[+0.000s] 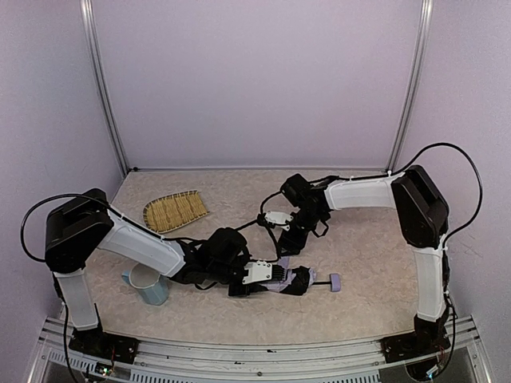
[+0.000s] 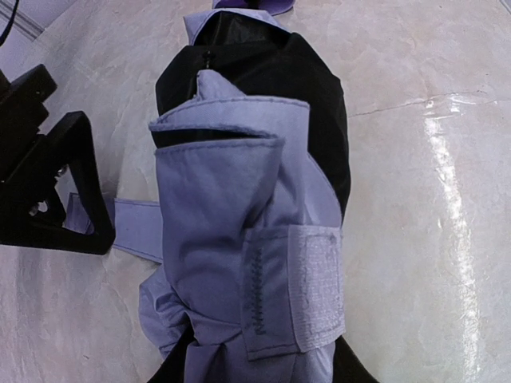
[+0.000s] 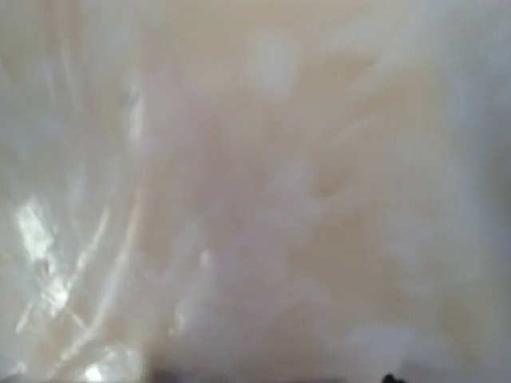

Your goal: Put away the umbrella

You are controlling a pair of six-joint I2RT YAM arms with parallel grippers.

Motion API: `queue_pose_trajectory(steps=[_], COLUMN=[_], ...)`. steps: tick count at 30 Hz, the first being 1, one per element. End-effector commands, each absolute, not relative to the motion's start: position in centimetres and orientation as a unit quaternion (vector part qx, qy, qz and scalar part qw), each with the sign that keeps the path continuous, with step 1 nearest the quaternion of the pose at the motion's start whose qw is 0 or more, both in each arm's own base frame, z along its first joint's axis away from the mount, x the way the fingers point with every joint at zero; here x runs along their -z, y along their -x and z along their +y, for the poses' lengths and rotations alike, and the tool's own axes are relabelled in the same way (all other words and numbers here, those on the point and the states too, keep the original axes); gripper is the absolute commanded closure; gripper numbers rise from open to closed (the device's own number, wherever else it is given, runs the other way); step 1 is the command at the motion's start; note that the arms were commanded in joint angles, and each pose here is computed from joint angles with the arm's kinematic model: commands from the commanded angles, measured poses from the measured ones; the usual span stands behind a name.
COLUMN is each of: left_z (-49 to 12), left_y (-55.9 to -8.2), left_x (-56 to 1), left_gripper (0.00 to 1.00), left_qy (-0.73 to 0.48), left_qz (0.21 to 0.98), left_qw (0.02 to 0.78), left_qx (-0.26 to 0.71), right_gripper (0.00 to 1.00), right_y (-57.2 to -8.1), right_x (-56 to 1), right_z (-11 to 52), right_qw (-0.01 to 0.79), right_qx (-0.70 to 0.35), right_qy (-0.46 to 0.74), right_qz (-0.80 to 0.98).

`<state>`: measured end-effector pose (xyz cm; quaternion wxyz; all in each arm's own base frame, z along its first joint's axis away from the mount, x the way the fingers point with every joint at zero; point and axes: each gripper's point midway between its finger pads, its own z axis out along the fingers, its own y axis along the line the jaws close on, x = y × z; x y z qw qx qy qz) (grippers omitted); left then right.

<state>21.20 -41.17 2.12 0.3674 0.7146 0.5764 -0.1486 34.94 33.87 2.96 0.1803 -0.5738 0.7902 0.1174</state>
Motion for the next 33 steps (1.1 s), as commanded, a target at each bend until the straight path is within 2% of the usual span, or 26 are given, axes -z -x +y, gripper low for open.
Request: queue_pose_trajectory(steps=[1, 4, 7, 12, 15, 19, 24, 29, 33], left_z=[-35.5, -35.5, -35.5, -35.5, -35.5, -35.5, -35.6, -35.8, -35.8], left_y=[-16.2, -16.2, -16.2, -16.2, -16.2, -16.1, -16.3, -17.0, -17.9], left_x=[5.7, 5.7, 5.8, 5.7, 5.7, 5.7, 6.0, 6.1, 5.9], left_gripper=[1.00, 1.00, 1.00, 1.00, 1.00, 1.00, 1.00, 1.00, 1.00], left_qy=[-0.754, -0.754, -0.754, -0.753, -0.753, -0.753, -0.750, -0.736, -0.713], left_qz=[0.610, 0.610, 0.610, 0.611, 0.611, 0.611, 0.617, 0.633, 0.653], left_qw=[0.196, 0.195, 0.195, 0.195, 0.196, 0.194, 0.188, 0.188, 0.191], left_qx=[0.146, 0.147, 0.146, 0.146, 0.145, 0.145, 0.145, 0.151, 0.168], right_gripper=[0.37, 0.40, 0.46, 0.73, 0.99, 1.00, 1.00, 1.00, 1.00], right_y=[-32.6, -32.0, -31.9, -31.6, -31.4, -31.8, -32.8, -29.3, -25.6], right_x=[1.3, 1.2, 0.5, 0.1, -0.4, -2.9, -8.6, -13.3, -14.5], right_z=[32.5, 31.9, 31.7, 31.5, 31.8, 32.8, 34.8, 37.7, 38.6], right_qw=[0.123, 0.118, 0.124, 0.120, 0.119, 0.140, 0.192, 0.218, 0.193], right_qx=[-0.105, -0.102, -0.102, -0.102, -0.113, -0.136, -0.175, -0.301, -0.394], right_qy=[0.575, 0.570, 0.565, 0.557, 0.551, 0.539, 0.505, 0.474, 0.442], right_qz=[0.802, 0.807, 0.809, 0.816, 0.818, 0.819, 0.823, 0.798, 0.782])
